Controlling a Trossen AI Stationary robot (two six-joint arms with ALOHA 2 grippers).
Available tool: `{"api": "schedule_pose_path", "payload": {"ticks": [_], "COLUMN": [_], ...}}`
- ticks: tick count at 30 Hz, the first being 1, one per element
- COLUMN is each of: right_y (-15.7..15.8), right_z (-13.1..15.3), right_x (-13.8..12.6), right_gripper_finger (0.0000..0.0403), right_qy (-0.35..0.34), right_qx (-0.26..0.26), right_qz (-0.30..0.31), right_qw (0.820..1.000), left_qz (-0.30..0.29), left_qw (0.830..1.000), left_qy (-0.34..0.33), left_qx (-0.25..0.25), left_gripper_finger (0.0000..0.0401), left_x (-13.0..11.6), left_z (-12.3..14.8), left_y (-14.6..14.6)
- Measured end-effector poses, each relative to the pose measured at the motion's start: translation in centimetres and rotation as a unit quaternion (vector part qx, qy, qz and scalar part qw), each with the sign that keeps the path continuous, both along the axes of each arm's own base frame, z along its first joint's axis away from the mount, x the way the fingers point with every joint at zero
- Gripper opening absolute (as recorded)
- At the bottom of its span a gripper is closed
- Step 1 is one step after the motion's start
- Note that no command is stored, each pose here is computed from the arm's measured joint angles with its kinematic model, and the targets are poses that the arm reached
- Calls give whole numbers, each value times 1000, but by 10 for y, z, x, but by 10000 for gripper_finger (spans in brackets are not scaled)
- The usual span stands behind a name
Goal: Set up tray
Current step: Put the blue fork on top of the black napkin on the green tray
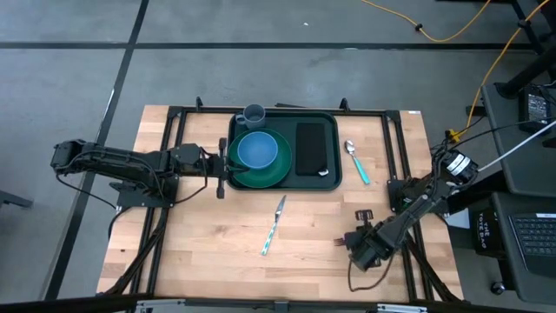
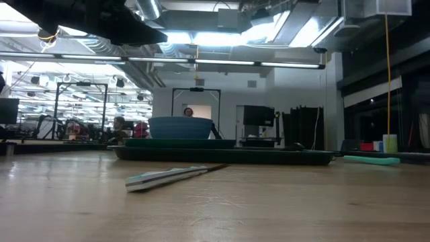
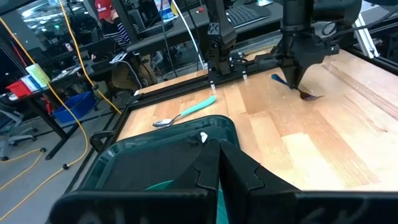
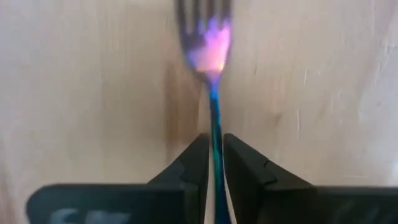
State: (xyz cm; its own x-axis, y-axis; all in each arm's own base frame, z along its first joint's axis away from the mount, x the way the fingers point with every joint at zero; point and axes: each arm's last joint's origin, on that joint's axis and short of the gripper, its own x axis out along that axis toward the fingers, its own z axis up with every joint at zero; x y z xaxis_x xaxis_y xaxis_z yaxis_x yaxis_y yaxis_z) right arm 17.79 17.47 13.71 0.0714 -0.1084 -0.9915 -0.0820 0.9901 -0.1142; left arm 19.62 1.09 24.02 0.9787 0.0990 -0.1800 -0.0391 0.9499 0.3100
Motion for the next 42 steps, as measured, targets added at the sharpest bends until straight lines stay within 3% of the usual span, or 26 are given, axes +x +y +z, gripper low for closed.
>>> {"api": "schedule_pose_path", "payload": {"ticks": [4,15,21,30,35,42], "right_y": [-5,-7,-8,-8,-11,-23], "right_z": [0,1,1,2,2,6], "right_x": [10,17,17,18,21,30], "right_gripper_finger": [54,50,11,7,5,2], "right_qy": [-15,-14,-15,-22,-57,-66], "right_qx": [15,43,43,39,12,17], "right_qz": [-32,-46,-47,-49,-79,-105], "right_qw": [999,998,998,998,995,992], "left_qz": [0,0,0,0,0,0], "left_qw": [1000,1000,1000,1000,1000,1000], "left_qy": [0,0,0,0,0,0], "left_qx": [0,0,-1,-1,-1,6], "left_gripper_finger": [1,2,3,1,4,2], "left_x": [0,0,0,0,0,0], "left_z": [0,0,0,0,0,0], "left_y": [0,0,0,0,0,0]}}
